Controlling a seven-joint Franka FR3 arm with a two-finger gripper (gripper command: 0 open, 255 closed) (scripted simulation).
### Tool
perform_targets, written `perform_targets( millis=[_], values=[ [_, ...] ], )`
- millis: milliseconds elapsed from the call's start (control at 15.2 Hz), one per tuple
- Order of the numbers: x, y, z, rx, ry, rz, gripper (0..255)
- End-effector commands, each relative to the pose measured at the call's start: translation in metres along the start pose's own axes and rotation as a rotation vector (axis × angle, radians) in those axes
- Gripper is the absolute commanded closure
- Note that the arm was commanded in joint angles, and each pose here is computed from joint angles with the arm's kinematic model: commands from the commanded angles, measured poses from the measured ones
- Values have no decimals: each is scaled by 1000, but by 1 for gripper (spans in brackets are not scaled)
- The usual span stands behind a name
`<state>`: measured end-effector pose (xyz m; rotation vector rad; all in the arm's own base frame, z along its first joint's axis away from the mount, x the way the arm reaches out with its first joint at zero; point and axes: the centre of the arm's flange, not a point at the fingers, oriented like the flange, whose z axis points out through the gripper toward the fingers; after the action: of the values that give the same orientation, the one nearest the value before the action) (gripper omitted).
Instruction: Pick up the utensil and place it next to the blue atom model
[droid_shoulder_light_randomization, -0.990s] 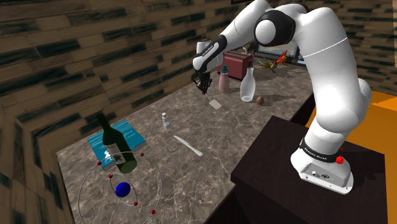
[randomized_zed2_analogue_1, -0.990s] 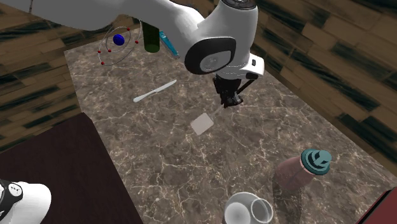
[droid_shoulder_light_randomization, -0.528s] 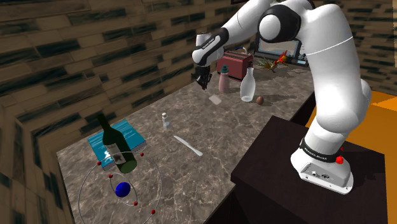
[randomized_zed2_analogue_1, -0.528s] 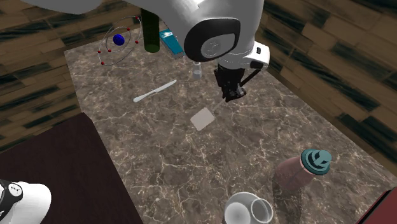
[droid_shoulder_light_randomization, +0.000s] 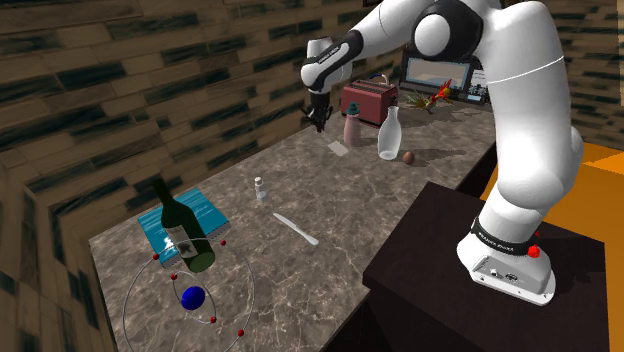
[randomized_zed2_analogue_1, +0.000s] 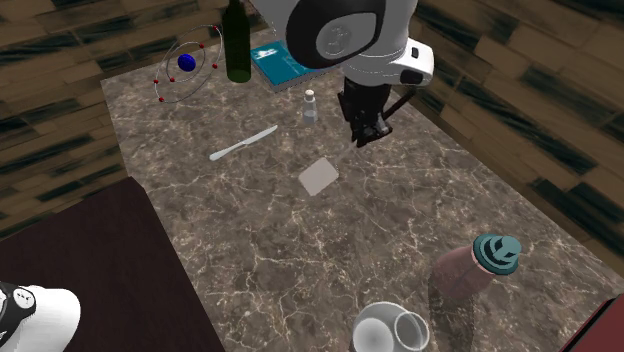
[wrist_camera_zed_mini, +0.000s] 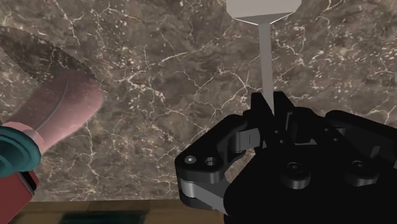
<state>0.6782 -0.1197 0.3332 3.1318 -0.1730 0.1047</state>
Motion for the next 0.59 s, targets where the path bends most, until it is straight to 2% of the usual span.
perform_targets(
  millis=[0, 66, 528],
  values=[
    [1, 0, -11, 0, 0, 0, 255],
    [1, 0, -14, 0, 0, 0, 255],
    [-62, -67, -19, 0, 0, 0, 255]
  ],
)
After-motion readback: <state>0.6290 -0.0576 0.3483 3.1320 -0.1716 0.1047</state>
